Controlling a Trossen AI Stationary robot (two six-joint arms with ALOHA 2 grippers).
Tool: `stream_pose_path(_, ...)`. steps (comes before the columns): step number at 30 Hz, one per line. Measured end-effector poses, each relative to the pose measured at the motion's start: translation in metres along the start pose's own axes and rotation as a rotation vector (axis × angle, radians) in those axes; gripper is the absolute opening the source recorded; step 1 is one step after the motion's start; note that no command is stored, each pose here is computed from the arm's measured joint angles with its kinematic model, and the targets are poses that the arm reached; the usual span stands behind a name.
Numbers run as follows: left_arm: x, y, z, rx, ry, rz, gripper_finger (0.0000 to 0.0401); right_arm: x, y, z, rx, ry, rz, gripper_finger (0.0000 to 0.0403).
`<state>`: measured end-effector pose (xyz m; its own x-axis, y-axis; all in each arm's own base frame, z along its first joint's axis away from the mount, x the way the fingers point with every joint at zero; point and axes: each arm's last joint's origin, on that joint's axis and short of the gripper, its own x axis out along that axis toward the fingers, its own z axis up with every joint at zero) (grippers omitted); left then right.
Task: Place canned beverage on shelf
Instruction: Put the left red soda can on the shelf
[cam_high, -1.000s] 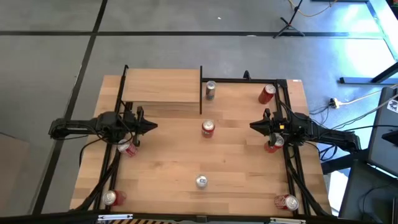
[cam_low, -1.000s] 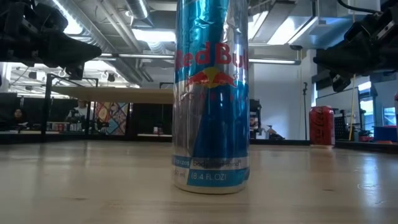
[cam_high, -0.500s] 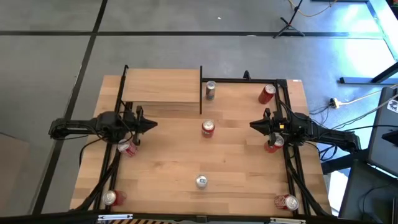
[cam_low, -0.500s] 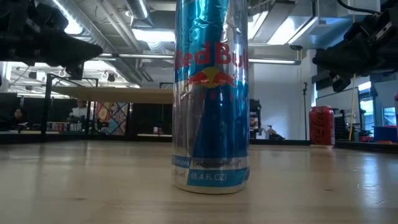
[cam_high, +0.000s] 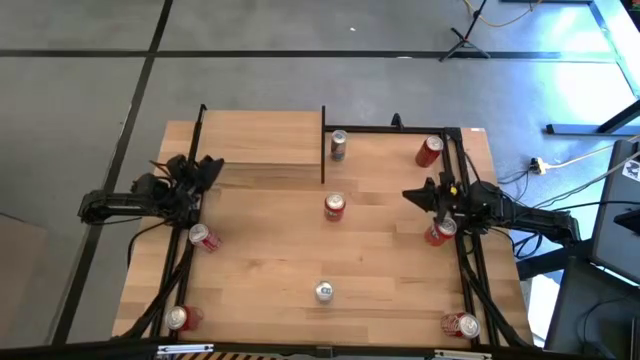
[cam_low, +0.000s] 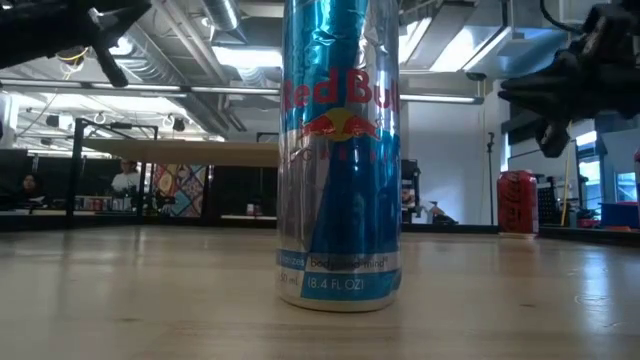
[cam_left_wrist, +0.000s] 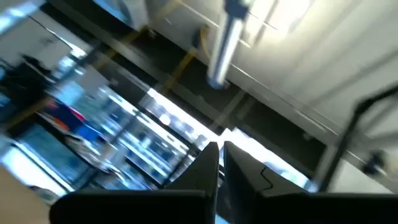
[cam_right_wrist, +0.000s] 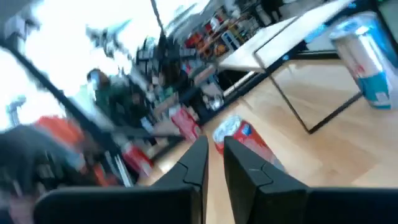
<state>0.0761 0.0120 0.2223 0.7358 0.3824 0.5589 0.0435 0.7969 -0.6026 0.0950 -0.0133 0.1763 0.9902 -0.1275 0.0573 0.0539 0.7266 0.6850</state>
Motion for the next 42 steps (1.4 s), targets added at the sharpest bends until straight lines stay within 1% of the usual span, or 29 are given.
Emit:
stream_pose_path(2,0.001,-0.001,0.002,0.021,-0.015,0.02,0.0019,0.0,-0.001,0.001,0.08,-0.034,-0.034,0.004)
stream_pose_path(4,0.004,-0.005,0.008,0.052,-0.032,0.017,0.0019,0.0,-0.001,0.003,0.103,-0.071,-0.051,0.004)
stream_pose_path(6,0.009,-0.011,0.014,0.092,-0.037,0.014,0.0019,0.0,0.0,0.005,0.105,-0.111,-0.058,0.004)
stream_pose_path(9,0.024,-0.025,0.026,0.162,-0.034,0.015,0.0019,-0.001,0.003,0.01,0.105,-0.174,-0.039,0.004)
stream_pose_path(11,0.037,-0.035,0.031,0.233,-0.02,0.019,0.0019,-0.001,0.005,0.011,0.088,-0.194,-0.024,0.004)
stream_pose_path(14,0.061,-0.047,0.033,0.322,0.022,0.036,0.0019,-0.002,0.007,0.014,0.06,-0.222,0.001,0.004)
stream_pose_path(17,0.09,-0.056,0.027,0.357,0.078,0.059,0.0019,-0.002,0.01,0.016,0.06,-0.242,0.027,0.004)
stream_pose_path(19,0.111,-0.062,0.019,0.369,0.117,0.074,0.0019,-0.002,0.011,0.018,0.058,-0.251,0.047,0.004)
stream_pose_path(22,0.14,-0.067,0.005,0.391,0.17,0.094,0.0019,-0.002,0.011,0.017,0.057,-0.243,0.046,0.004)
stream_pose_path(25,0.163,-0.071,-0.004,0.401,0.184,0.107,0.0019,-0.002,0.011,0.017,0.057,-0.242,0.045,0.004)
stream_pose_path(28,0.181,-0.072,-0.011,0.419,0.182,0.155,0.0019,-0.002,0.011,0.017,0.057,-0.242,0.045,0.004)
stream_pose_path(30,0.193,-0.072,-0.018,0.439,0.218,0.175,0.0024,-0.002,0.011,0.017,0.057,-0.241,0.046,0.004)
stream_pose_path(33,0.21,-0.073,-0.024,0.477,0.307,0.201,0.005,-0.002,0.011,0.017,0.055,-0.231,0.054,0.004)
stream_pose_path(37,0.231,-0.074,-0.031,0.532,0.467,0.265,0.011,-0.002,0.011,0.016,0.053,-0.215,0.069,0.004)
stream_pose_path(39,0.242,-0.073,-0.032,0.519,0.561,0.277,0.0147,-0.002,0.011,0.016,0.053,-0.215,0.07,0.004)
stream_pose_path(42,0.259,-0.07,-0.034,0.48,0.661,0.26,0.0203,-0.002,0.011,0.016,0.053,-0.215,0.07,0.004)
